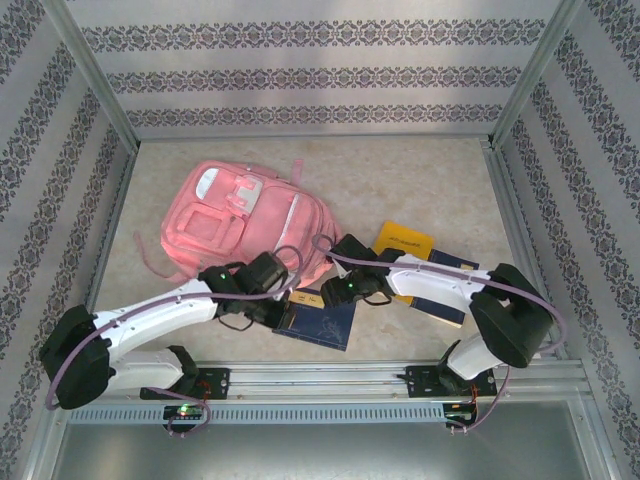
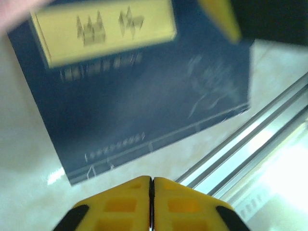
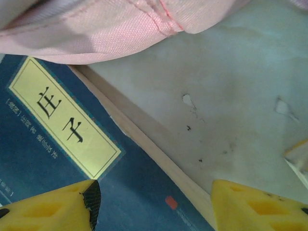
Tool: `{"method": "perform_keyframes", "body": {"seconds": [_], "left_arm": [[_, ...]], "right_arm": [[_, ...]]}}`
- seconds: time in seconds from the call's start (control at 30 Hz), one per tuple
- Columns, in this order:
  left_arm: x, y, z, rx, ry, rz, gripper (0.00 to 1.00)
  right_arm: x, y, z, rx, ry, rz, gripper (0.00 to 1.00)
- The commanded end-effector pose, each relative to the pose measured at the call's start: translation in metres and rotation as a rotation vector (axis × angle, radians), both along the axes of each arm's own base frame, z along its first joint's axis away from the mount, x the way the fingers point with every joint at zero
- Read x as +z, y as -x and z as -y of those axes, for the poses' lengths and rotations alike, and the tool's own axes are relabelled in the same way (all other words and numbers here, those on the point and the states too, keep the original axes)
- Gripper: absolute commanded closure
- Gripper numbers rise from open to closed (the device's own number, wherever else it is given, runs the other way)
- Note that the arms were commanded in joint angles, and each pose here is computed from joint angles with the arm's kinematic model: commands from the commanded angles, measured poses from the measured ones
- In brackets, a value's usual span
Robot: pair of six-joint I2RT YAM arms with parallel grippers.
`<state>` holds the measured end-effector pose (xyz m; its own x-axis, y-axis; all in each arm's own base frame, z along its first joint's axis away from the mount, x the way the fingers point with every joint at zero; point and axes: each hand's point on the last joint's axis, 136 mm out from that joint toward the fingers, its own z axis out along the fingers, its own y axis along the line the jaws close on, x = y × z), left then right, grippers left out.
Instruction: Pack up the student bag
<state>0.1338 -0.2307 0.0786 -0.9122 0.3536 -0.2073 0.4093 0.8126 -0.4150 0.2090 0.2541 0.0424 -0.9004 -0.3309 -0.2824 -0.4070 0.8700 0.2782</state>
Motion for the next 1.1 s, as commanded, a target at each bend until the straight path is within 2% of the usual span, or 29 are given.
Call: {"method": "perform_keyframes", "body": {"seconds": [0.0, 0.13, 0.4, 0.73, 0.87, 1.0, 1.07], "left_arm": [[-0.001, 0.009, 0.015, 0.012, 0.055, 0.024, 0.94], [-0.021, 0.016, 0.023, 0.003, 0.050, 0.005, 0.94], [-0.048, 0.010, 0.047, -0.039, 0.044, -0.016, 0.94], [-0.076, 0.002, 0.046, -0.032, -0.020, -0.009, 0.94], [-0.081, 0.000, 0.042, -0.025, -0.039, -0.008, 0.94], [-0.082, -0.002, 0.038, -0.006, -0.035, -0.008, 0.94], [-0.081, -0.003, 0.036, 0.000, -0.029, -0.007, 0.94]], "right_arm": [[-0.004, -0.009, -0.015, 0.001, -0.057, -0.031, 0.37], [-0.012, -0.009, -0.017, -0.012, -0.077, -0.069, 0.37], [-0.018, 0.000, -0.011, -0.038, -0.138, -0.162, 0.37], [-0.026, 0.017, -0.007, -0.014, -0.127, -0.244, 0.36], [-0.010, 0.018, -0.009, -0.016, -0.171, -0.244, 0.43], [0.005, 0.020, -0.008, -0.034, -0.215, -0.250, 0.59], [0.008, 0.021, -0.008, -0.044, -0.236, -0.263, 0.60]]}}
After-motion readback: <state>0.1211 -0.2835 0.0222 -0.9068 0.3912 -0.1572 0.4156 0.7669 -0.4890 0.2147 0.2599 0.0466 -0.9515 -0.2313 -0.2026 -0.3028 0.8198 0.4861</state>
